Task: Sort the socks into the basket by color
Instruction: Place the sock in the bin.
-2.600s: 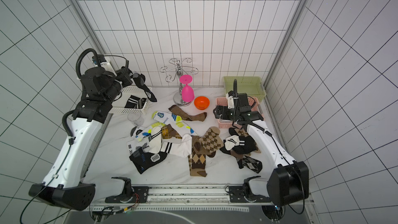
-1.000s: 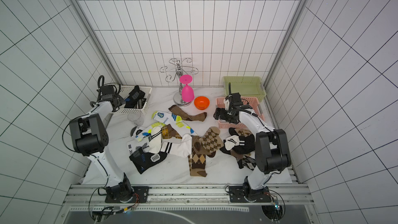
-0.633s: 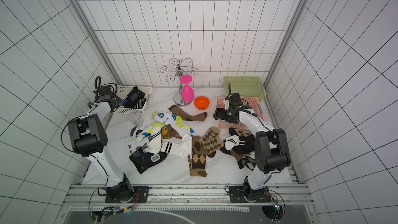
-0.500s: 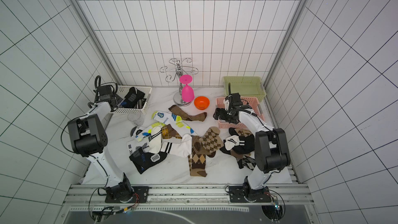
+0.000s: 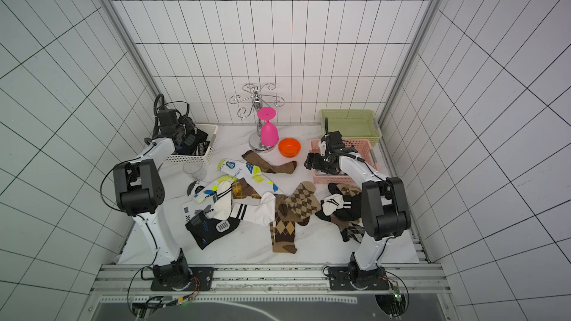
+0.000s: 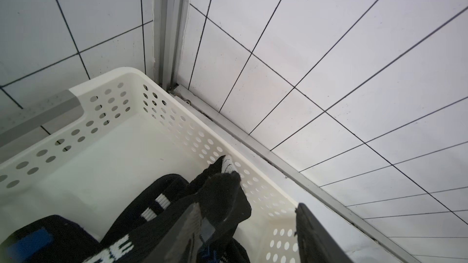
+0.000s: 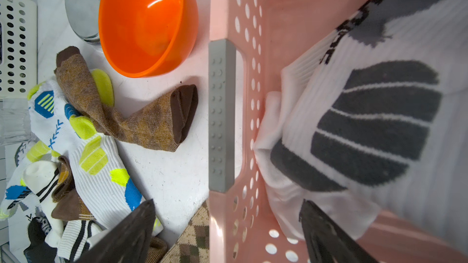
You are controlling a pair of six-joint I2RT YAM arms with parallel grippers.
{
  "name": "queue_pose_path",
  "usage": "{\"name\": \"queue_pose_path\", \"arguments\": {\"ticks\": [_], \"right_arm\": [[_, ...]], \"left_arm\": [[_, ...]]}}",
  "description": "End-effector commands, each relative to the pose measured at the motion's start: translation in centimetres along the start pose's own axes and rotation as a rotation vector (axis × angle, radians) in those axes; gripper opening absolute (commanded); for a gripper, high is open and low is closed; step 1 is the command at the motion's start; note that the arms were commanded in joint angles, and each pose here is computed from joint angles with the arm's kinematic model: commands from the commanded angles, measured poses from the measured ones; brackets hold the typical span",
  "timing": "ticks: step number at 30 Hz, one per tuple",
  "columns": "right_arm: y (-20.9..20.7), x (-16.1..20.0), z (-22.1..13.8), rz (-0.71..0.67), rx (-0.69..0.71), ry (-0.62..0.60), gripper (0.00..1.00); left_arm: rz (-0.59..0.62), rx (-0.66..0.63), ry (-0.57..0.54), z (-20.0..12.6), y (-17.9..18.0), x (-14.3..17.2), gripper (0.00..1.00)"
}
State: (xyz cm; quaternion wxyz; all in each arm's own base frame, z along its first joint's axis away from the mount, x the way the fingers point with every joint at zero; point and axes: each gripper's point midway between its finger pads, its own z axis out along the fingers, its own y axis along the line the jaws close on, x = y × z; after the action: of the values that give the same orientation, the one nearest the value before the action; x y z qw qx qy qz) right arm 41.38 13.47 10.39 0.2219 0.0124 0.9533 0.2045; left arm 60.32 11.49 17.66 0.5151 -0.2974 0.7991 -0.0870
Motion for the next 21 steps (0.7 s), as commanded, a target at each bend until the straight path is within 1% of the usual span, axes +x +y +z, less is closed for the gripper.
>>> {"name": "queue_pose_path", "arguments": {"ticks": [1,3,6,10,12,14,17,21], "right_arm": [[2.0,-3.4,-1.2,-0.031,-0.038,-0.07,0.91],[1.9,-3.5,-1.2,-0.03,-0.032,-0.071,0.91],[2.0,-3.7,-1.0,-0.029,-0.033,-0.07,0.91],[2.1,-3.9,-0.8,-0.029,-0.038,-0.066,0.91],[2.2,-4.0,-0.7,-0.032,-0.041,-0.064,0.91],[2.2,-4.1,-0.7,-0.032,-0.044,-0.062,0.91],[2.5,-4.2,-0.8,-0.042,-0.05,-0.064,0.92],[2.9,-4.3,-1.1,-0.058,-0.049,-0.061,0.94]], "left_arm": [[-0.041,-0.054,0.049,2.5,2.4,1.6,0.61],[-0.06,-0.084,0.106,3.6,3.6,3.0,0.61],[-0.052,-0.11,0.169,4.6,4.7,5.1,0.61],[-0.059,-0.121,0.238,5.1,5.6,7.6,0.61],[-0.065,-0.131,0.259,5.1,6.0,8.2,0.61],[-0.065,-0.124,0.266,5.0,5.8,8.3,0.6],[-0.064,-0.1,0.255,4.7,5.0,7.7,0.6],[-0.057,-0.05,0.224,3.8,3.1,5.9,0.6]]}}
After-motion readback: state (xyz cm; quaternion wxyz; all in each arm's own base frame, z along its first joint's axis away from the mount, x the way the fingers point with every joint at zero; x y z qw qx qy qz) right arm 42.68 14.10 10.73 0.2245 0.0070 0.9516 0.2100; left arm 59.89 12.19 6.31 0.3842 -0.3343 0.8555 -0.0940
